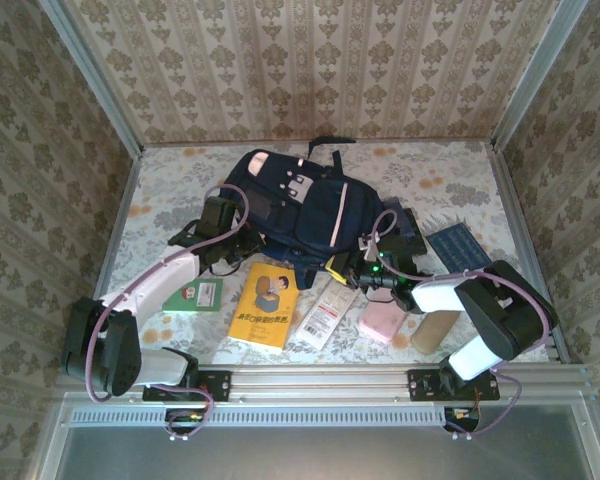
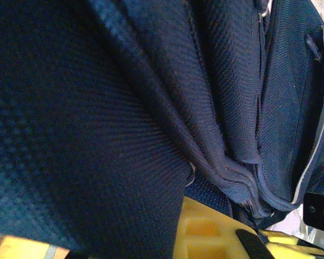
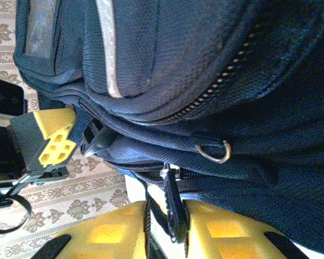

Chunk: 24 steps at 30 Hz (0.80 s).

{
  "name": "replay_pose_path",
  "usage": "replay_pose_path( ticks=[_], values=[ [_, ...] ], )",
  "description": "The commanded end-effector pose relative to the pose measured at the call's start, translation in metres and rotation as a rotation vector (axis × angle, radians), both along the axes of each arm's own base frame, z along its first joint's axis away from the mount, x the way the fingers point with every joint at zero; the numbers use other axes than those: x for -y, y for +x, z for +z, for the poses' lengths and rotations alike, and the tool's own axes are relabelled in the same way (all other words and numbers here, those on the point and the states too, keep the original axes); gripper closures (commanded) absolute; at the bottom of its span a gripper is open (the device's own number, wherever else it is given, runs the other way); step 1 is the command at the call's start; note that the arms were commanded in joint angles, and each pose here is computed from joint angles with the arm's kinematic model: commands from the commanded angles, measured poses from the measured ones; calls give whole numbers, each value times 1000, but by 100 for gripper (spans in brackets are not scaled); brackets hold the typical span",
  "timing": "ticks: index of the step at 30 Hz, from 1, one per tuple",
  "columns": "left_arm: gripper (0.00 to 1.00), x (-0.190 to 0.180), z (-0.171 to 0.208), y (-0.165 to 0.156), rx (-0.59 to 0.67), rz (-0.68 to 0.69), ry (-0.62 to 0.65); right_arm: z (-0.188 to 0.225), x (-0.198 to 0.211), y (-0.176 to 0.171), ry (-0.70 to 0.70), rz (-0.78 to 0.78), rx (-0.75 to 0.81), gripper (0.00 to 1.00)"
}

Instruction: Pack books, pencil case, and school supplies into a backpack

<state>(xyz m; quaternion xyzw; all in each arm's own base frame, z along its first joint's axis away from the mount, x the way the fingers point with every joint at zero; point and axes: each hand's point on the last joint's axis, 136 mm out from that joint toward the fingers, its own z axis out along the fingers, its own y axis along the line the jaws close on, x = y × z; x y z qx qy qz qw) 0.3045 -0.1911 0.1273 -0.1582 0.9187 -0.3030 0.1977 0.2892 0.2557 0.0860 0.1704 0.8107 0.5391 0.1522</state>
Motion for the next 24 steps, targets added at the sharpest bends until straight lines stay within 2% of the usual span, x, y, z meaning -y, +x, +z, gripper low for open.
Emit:
replay_pose_path(
  ticks=[1,7,14,18,21,24],
  values=[
    [100,9,12,2,39,-22,-39,3,-3,9,11,-8,20,75],
    [100,19,9,-4,34,-53,-40,-2,-5,13,10,-14,12,76],
    [100,16,9,-2,29,-45,-27,-4,-2,12,-22,-11,17,99],
    [100,11,10,-2,23,-25,-31,-5,12,4,-131,-18,40,100],
    [100,-7,11,7,18,40,-42,-7,28,-4,-247,-28,62,100],
    [100,-15,13,11,14,77,-55,5,45,-8,-332,-53,120,100]
  ],
)
